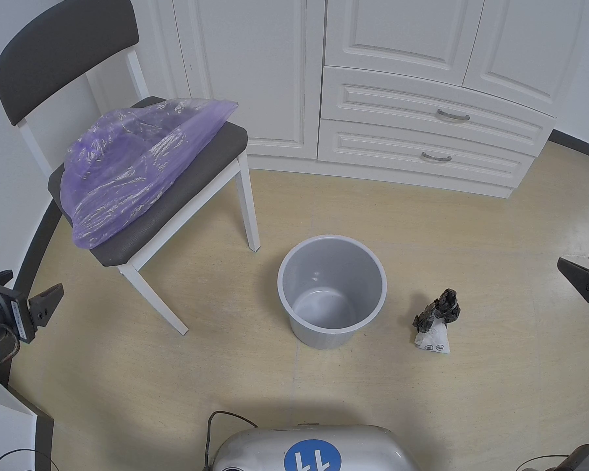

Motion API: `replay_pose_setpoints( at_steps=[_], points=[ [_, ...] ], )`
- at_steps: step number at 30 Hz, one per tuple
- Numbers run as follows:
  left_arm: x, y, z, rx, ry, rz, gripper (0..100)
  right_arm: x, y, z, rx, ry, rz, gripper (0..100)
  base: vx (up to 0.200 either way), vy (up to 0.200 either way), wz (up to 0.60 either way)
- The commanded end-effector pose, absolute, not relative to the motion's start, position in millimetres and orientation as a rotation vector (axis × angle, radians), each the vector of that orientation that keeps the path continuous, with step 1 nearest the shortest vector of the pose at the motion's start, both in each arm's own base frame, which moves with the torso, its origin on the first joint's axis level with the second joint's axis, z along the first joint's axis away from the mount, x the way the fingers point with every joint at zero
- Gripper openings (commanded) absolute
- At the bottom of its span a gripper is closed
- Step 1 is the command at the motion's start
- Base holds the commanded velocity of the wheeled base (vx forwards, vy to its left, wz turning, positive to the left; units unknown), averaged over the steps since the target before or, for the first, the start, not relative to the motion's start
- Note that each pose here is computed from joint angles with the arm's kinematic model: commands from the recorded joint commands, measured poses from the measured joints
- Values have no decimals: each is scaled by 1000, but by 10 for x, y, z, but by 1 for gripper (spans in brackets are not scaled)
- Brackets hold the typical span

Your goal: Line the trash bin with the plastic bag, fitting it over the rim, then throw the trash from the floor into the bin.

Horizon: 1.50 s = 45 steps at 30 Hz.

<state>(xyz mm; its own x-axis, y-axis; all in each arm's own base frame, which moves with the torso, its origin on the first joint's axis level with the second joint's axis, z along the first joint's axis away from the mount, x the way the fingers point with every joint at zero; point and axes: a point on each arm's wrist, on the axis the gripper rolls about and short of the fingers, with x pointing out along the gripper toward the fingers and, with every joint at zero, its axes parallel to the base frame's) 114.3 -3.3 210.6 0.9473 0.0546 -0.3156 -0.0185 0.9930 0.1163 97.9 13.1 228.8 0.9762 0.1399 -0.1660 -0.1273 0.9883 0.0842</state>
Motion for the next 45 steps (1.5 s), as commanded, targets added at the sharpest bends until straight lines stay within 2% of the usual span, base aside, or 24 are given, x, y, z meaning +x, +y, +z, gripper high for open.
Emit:
replay_pose_setpoints(
  at_steps=[1,9,21,32,38,45],
  points=[
    [1465,-43,2056,143,421,66,100,1013,142,2346,87,160,143,100,0,0,0],
    [1757,-13,1997,268,474,145,100,919,130,2307,59,86,152,100,0,0,0],
    [2205,-17,1964,335,490,170,100,948,135,2245,44,110,157,100,0,0,0],
    [2694,247,1850,375,472,299,100,952,135,2270,41,99,157,100,0,0,0],
    [2780,294,1811,369,463,308,100,804,115,2345,-3,-50,159,100,0,0,0],
    [2812,131,1975,371,377,264,100,682,87,2414,-106,-218,123,100,0,0,0]
  ],
)
